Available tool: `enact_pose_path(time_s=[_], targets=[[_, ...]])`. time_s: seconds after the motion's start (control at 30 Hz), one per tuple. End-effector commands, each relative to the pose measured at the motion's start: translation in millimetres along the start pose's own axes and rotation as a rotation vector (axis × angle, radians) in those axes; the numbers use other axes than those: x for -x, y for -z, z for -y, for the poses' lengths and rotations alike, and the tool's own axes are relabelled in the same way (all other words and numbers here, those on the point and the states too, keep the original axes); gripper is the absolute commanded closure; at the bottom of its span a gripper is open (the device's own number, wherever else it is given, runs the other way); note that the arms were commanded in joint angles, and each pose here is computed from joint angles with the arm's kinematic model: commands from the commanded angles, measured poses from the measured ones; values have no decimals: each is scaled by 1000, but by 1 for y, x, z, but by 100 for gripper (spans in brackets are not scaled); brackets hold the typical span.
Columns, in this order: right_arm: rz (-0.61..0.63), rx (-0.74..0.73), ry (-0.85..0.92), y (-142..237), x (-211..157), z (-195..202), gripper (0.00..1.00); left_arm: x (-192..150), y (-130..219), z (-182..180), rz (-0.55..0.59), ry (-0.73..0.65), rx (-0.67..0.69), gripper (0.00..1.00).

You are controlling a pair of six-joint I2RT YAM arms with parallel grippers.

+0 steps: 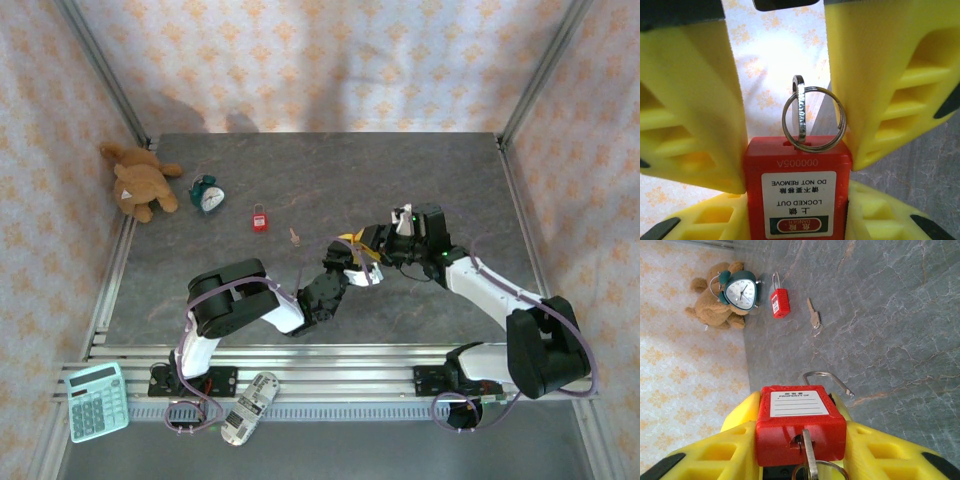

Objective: Unlock with the key

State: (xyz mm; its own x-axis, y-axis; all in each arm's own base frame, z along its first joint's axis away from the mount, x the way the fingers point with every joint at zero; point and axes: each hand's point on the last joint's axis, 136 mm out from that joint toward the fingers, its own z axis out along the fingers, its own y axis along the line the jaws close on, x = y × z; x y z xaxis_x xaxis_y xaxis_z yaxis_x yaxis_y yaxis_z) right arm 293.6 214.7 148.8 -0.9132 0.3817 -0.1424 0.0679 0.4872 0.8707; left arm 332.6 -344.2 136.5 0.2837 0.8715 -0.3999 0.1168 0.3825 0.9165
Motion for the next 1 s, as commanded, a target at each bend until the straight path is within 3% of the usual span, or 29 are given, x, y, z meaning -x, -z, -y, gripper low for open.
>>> enact_pose_path(time_s=[0.0, 0.3, 0.43, 0.6, 0.73, 0.97], targets=[[36, 34, 75, 9, 12, -27, 54, -1, -3, -14, -26, 6, 30, 67], [102, 6, 94, 23, 28, -32, 42, -9, 0, -12, -45, -16, 10, 67], [191, -100, 103, 44, 48, -17, 42, -13, 0, -12, -57, -19, -29, 67], [441, -318, 28, 83, 74, 32, 40, -27, -11, -6, -145, 11, -230, 68], [516, -387, -34, 89, 77, 65, 40, -33, -26, -10, -198, 116, -410, 68], [611, -413, -42, 95, 85, 81, 40, -36, -59, -5, -258, 233, -661, 67]])
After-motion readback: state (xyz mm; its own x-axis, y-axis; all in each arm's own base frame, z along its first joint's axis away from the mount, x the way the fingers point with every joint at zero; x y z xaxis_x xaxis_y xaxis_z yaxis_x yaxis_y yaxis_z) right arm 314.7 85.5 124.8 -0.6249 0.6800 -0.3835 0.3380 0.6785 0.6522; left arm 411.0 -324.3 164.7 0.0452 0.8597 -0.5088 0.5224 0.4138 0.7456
